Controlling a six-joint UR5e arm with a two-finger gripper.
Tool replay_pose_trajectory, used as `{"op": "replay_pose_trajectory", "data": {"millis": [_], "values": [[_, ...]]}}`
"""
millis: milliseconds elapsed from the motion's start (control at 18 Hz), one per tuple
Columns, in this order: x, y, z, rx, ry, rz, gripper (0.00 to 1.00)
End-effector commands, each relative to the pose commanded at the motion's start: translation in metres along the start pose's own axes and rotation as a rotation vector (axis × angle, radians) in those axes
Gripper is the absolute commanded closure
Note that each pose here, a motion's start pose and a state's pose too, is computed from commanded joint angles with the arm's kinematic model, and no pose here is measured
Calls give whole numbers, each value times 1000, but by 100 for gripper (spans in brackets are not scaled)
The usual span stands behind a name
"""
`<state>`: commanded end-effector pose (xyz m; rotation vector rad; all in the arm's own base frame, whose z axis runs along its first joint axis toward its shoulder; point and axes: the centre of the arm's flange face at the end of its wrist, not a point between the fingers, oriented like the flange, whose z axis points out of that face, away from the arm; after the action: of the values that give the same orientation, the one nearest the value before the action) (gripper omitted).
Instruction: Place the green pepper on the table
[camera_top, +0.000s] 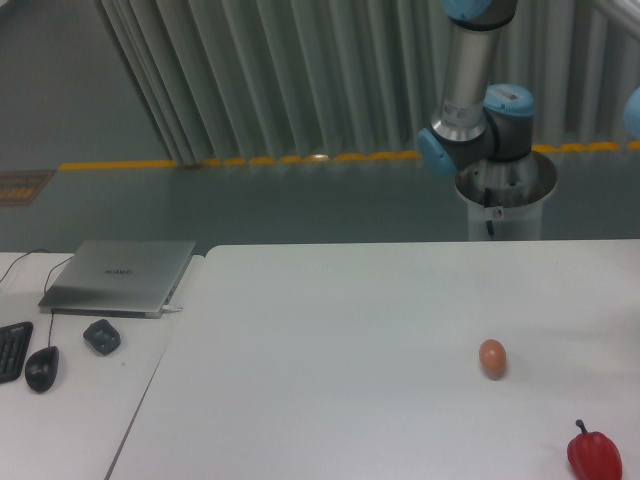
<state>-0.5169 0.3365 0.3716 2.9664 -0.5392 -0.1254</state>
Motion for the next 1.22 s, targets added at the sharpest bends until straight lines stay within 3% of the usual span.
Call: {"op": "replay_pose_trajectory", "data": {"millis": [389, 611, 833, 1000, 1222], "values": [[0, 0, 8, 8, -10, -18, 0], [-1, 2, 11, 14, -63, -143, 0], [-11, 9, 2, 46, -137, -196, 0], [-23, 13, -6, 144, -214, -352, 0], [-43, 16, -19, 167, -249, -480, 0]]}}
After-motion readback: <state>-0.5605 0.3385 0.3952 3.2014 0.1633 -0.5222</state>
